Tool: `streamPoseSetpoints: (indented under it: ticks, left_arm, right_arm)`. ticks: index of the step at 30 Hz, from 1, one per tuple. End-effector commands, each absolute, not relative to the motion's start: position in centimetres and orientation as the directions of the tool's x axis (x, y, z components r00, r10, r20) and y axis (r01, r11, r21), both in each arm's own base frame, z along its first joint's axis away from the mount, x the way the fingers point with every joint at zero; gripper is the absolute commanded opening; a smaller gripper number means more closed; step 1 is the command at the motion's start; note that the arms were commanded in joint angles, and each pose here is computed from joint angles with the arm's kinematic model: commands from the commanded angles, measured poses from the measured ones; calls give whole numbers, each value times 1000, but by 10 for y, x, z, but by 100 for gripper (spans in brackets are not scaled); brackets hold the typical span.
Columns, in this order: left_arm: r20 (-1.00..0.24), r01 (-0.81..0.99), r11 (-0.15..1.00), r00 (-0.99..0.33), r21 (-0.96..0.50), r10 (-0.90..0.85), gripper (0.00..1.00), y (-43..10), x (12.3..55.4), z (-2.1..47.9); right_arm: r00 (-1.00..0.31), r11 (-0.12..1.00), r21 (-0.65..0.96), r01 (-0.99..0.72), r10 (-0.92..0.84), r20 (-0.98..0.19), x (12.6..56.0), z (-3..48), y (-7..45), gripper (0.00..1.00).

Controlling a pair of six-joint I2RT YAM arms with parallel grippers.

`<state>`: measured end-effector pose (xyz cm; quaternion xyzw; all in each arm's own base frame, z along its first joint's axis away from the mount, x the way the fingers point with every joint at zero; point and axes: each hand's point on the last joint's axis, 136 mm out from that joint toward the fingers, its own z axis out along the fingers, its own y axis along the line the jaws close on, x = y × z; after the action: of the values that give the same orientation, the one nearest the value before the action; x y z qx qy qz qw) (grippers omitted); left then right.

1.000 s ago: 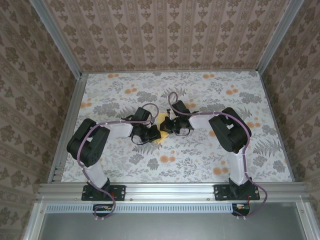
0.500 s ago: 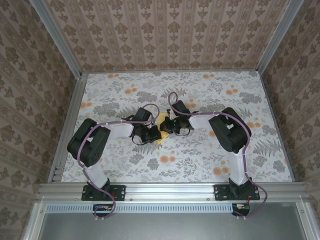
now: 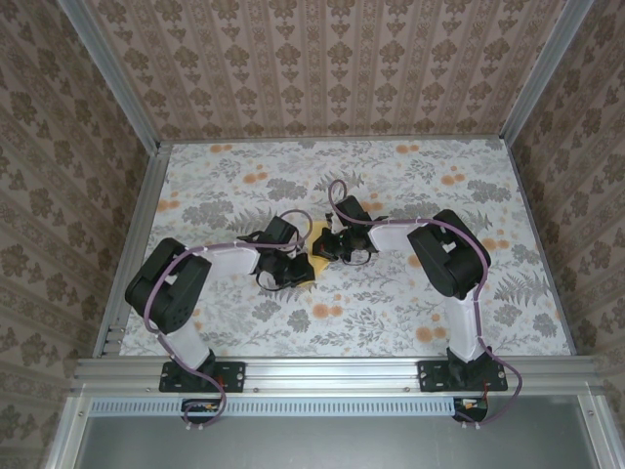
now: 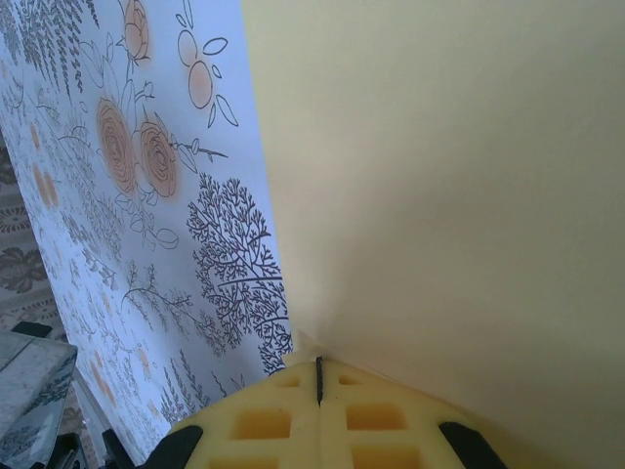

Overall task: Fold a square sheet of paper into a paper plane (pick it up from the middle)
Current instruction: Third fold the triangle at the center of the table.

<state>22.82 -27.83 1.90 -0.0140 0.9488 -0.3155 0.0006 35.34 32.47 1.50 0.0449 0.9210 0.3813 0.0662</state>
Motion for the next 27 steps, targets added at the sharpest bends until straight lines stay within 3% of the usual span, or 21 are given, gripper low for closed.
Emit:
streamPoseSetpoints:
  ticks: [1, 10, 27]
  left_arm:
    - [50, -17, 830, -999, -558, 14, 11, -268, 209, 17]
    - [-128, 32, 772, -990, -635, -65, 11, -281, 249, 62]
    - [-24, -53, 822, -996, -568, -81, 10, -276, 246, 17]
  right_arm:
    - [-988, 783, 611, 115, 155, -13, 340, -25, 306, 4]
    - [-988, 783, 611, 116, 154, -9, 340, -27, 306, 4]
    - [-989, 770, 628, 109, 148, -9, 341, -20, 310, 4]
